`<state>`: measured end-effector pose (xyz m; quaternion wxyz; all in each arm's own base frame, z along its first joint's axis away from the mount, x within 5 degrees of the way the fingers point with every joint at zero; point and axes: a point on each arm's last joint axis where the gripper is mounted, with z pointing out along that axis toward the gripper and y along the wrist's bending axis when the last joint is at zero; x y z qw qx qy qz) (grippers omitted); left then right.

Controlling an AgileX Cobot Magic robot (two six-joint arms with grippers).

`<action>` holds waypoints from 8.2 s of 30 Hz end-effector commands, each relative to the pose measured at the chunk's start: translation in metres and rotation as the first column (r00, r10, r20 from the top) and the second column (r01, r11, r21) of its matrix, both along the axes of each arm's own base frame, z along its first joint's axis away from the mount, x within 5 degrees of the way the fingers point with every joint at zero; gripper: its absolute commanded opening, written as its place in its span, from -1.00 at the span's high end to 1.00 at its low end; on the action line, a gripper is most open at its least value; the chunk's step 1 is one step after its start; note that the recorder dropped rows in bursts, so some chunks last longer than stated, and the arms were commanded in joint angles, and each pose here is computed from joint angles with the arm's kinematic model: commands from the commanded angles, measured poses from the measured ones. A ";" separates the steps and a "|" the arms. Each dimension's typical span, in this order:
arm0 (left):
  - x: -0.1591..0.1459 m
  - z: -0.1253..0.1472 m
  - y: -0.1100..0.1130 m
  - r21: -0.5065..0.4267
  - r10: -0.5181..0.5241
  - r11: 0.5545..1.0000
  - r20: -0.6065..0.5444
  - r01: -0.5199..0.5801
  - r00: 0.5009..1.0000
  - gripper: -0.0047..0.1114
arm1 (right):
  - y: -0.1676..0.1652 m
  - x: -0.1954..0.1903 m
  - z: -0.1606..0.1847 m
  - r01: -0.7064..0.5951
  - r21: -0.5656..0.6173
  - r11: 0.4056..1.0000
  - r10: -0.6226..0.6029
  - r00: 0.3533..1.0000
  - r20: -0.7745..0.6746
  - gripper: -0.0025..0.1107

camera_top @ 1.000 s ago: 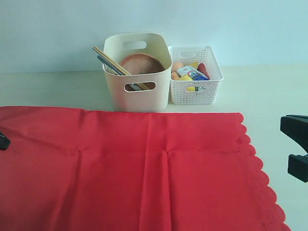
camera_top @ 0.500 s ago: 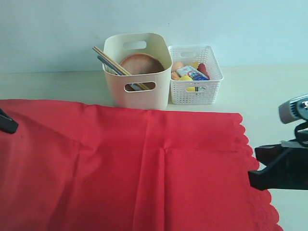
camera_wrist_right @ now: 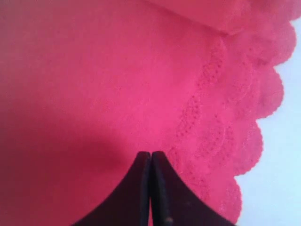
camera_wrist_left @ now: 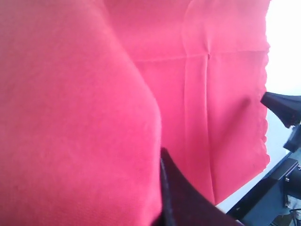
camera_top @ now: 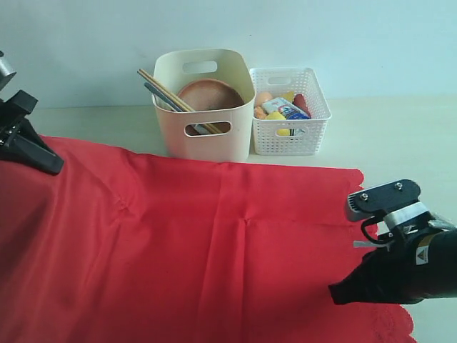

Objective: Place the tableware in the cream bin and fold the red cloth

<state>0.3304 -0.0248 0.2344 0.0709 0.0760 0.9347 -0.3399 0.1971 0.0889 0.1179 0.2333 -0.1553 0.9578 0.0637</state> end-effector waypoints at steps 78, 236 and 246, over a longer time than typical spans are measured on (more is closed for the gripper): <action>-0.057 -0.075 -0.375 -0.023 -0.681 0.669 0.382 0.743 0.625 -0.40 | -0.044 -0.101 0.122 -0.058 0.408 0.911 -0.205 0.795 0.571 0.96; -0.143 0.109 -0.126 0.405 -0.405 0.906 0.735 0.127 0.545 -0.44 | 0.075 0.094 0.067 -0.496 -0.259 0.829 0.497 0.865 -0.064 0.96; -0.143 0.109 -0.126 0.406 -0.407 0.905 0.732 0.129 0.547 -0.44 | 0.050 0.095 0.099 -0.235 -0.407 0.882 0.271 0.962 0.031 0.96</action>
